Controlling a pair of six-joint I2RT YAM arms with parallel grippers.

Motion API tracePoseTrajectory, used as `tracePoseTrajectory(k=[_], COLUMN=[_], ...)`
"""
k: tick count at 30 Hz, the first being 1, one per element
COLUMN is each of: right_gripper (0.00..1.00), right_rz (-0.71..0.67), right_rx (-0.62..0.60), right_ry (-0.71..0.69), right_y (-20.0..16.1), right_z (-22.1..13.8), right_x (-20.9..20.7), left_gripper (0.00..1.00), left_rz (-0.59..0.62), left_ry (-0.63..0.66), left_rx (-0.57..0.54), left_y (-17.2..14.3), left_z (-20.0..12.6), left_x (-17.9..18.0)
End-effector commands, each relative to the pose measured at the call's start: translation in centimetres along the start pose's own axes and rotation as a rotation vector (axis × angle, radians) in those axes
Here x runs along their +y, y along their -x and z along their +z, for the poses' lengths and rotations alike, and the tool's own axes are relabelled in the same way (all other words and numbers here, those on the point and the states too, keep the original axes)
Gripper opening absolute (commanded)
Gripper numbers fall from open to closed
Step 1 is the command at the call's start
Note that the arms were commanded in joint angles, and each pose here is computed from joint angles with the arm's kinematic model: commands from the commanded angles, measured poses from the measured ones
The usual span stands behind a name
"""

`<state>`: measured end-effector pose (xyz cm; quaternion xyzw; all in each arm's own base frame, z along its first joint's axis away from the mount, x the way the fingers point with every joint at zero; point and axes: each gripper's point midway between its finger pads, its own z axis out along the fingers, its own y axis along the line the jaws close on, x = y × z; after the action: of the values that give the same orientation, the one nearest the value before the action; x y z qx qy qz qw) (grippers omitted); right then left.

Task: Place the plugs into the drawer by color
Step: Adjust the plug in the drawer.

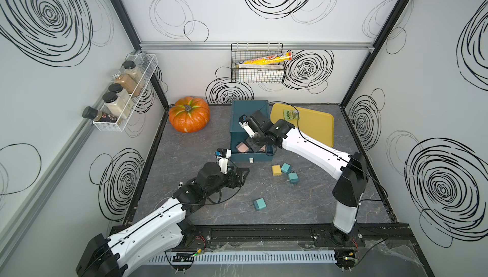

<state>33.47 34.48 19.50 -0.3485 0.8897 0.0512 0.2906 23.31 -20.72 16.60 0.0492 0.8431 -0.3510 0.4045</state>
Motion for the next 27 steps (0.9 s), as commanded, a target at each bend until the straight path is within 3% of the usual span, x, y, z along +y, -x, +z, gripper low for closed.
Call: tracePoseTrajectory(k=[1,11,14,19,24,27], right_gripper=[0.58,0.63,0.71,0.72,0.63,0.54], right_rz=[0.020,0.054,0.067,0.073,0.075,0.063], right_rx=[0.032,-0.093,-0.149,-0.219,-0.270,-0.293], right_ry=[0.011,0.070,0.088,0.078,0.174,0.326], right_y=[-0.9,1.9,2.7,3.0,1.8,-0.1], right_z=[0.0,-5.2,-7.4,-10.6,-12.8,-14.3], right_x=[0.0,0.1,-0.1,-0.9,0.2,2.5], left_gripper=[0.94,0.95,0.93,0.90,0.90,0.86], left_rz=[0.018,0.014,-0.010,-0.054,-0.039,-0.017], left_ry=[-0.026,-0.017,0.003,-0.009,0.025,0.104], left_rx=[-0.054,-0.065,-0.081,-0.154,-0.244,-0.269], left_y=[1.3,1.9,2.9,5.6,10.1,13.6], left_z=[-0.4,-0.7,-2.0,-5.7,-8.5,-7.5], left_x=[-0.8,-0.9,-1.3,-2.7,-4.5,-4.7])
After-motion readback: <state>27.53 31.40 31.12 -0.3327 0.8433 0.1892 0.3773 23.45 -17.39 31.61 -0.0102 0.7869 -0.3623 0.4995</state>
